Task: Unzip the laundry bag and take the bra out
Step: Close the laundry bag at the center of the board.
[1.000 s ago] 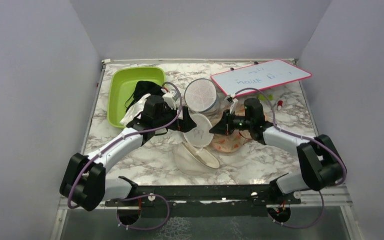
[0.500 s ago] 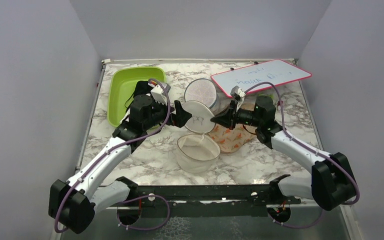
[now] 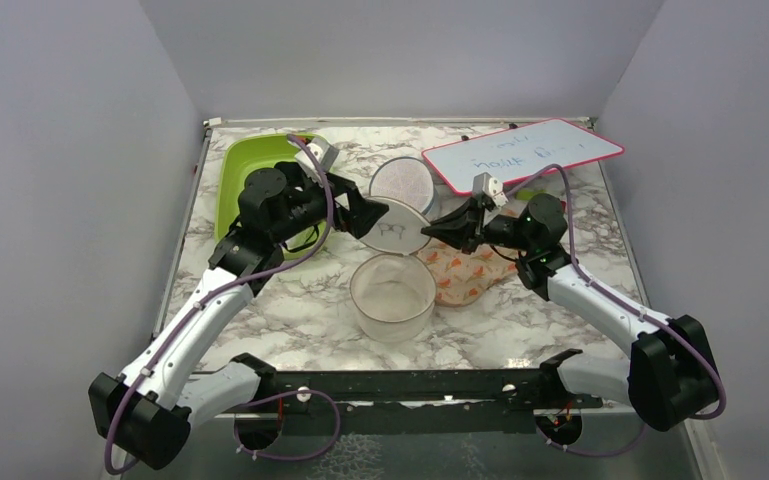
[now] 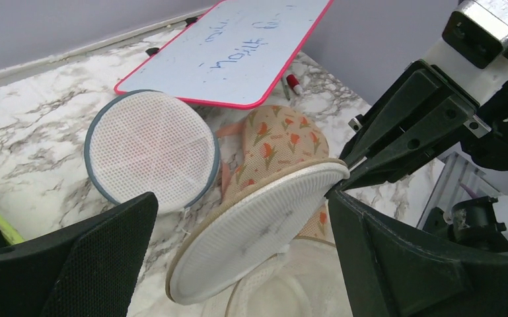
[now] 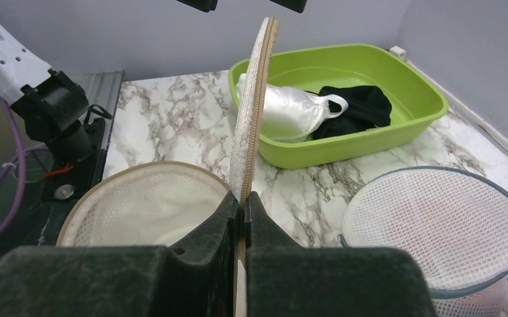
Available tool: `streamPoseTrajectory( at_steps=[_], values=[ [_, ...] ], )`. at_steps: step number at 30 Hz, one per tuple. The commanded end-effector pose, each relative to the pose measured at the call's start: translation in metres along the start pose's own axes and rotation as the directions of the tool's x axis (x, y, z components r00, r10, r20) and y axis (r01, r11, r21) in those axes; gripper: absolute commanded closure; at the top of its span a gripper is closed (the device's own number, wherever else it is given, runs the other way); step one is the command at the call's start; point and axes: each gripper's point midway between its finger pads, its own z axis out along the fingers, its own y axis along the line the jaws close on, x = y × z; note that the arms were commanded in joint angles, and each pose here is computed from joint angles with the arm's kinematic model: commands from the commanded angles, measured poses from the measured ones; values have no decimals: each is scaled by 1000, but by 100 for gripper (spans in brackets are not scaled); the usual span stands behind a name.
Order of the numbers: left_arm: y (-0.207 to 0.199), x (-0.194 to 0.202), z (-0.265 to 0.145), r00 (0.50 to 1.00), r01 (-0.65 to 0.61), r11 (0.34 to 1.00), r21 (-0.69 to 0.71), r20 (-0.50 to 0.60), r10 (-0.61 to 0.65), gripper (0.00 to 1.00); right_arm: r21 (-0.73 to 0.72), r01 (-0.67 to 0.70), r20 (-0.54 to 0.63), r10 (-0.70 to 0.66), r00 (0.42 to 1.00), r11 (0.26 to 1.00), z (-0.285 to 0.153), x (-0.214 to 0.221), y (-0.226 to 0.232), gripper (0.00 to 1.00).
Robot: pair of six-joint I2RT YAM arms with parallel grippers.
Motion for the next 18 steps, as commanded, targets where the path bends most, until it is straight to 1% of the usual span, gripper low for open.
streamPoseTrajectory(
  at_steps=[1,3,5,9,11,12,13,14,15,17,18],
  values=[
    [-25,-14,-6,998,-49,985,167,38,43,1,-71,50,52,-47,998,996,-1,-18,14,99],
    [-35,-7,-7,998,-59,965,256,21,56,1,-82,33,53,-29,998,996,-2,-20,18,99],
    [-39,2,-8,997,-63,948,312,-12,70,1,-102,26,53,-21,998,994,-4,-21,24,99],
    [-44,23,-10,992,-67,917,392,-75,105,1,-92,7,49,-3,999,996,-6,-23,25,99],
    [-40,34,-11,987,-77,918,388,-103,126,4,-95,2,52,3,999,996,-7,-25,27,99],
    [-36,38,-10,984,-83,924,373,-113,134,7,-100,-5,53,10,999,995,-7,-25,28,99],
    [-32,41,-9,983,-86,930,356,-120,137,14,-102,-16,50,21,999,995,-6,-25,28,99],
    [-29,43,-9,982,-89,936,341,-125,139,24,-94,-33,42,37,998,995,-5,-24,26,99],
    [-27,43,-8,982,-96,939,331,-124,144,31,-78,-56,30,59,998,995,-4,-22,21,99],
    [-25,38,-7,982,-119,940,318,-103,159,44,-38,-118,-10,117,993,992,-1,-17,12,99],
    [-25,34,-7,983,-130,941,313,-86,165,48,-20,-150,-33,149,988,988,0,-15,8,99]
  ],
)
